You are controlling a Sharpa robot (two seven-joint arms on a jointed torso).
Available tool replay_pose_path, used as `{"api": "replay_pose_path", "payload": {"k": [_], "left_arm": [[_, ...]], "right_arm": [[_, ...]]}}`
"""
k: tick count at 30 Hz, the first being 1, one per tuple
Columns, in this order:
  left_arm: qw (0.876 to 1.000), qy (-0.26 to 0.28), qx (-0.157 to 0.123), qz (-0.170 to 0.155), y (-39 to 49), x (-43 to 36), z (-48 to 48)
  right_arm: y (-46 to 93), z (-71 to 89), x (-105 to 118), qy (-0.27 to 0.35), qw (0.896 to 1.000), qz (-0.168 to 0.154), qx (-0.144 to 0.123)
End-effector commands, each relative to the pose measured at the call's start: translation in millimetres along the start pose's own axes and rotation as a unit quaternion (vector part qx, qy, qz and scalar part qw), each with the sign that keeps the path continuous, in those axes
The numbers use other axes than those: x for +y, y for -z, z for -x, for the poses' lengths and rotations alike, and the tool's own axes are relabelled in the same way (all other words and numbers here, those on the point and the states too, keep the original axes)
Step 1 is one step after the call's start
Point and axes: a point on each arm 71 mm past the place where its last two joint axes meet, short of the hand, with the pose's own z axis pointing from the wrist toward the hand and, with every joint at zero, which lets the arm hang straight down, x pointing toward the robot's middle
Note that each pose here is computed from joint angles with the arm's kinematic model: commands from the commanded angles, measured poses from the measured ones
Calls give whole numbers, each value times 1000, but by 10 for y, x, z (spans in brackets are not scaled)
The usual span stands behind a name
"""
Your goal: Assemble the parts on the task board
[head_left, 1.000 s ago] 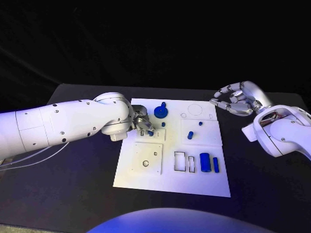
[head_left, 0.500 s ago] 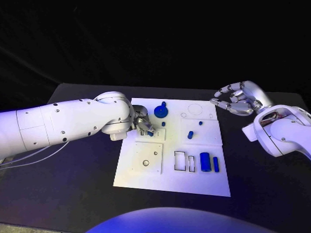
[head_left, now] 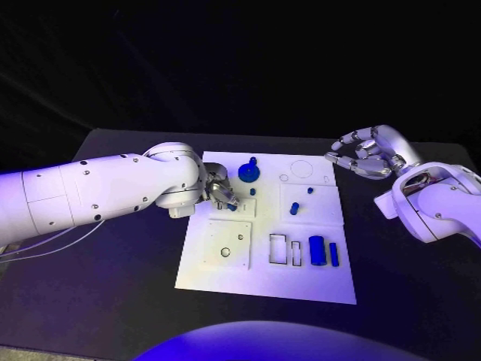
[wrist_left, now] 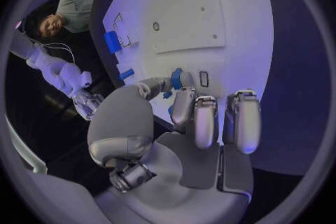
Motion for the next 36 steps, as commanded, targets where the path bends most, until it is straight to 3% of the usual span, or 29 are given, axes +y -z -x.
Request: {"api": "replay_pose_path", "payload": {"k": [1,14,36], "left_arm": [[1000,18,-17,-15,26,-17,17],[998,36,-38,-21,57,0,68],[1000,6,-7,-6,-51,-36,20]], "right_arm": [[3,-10,7,1,1000,6,5],[6,-9,2,1,1000,5,4],[6,-13,3,1,1000,5,5]]}}
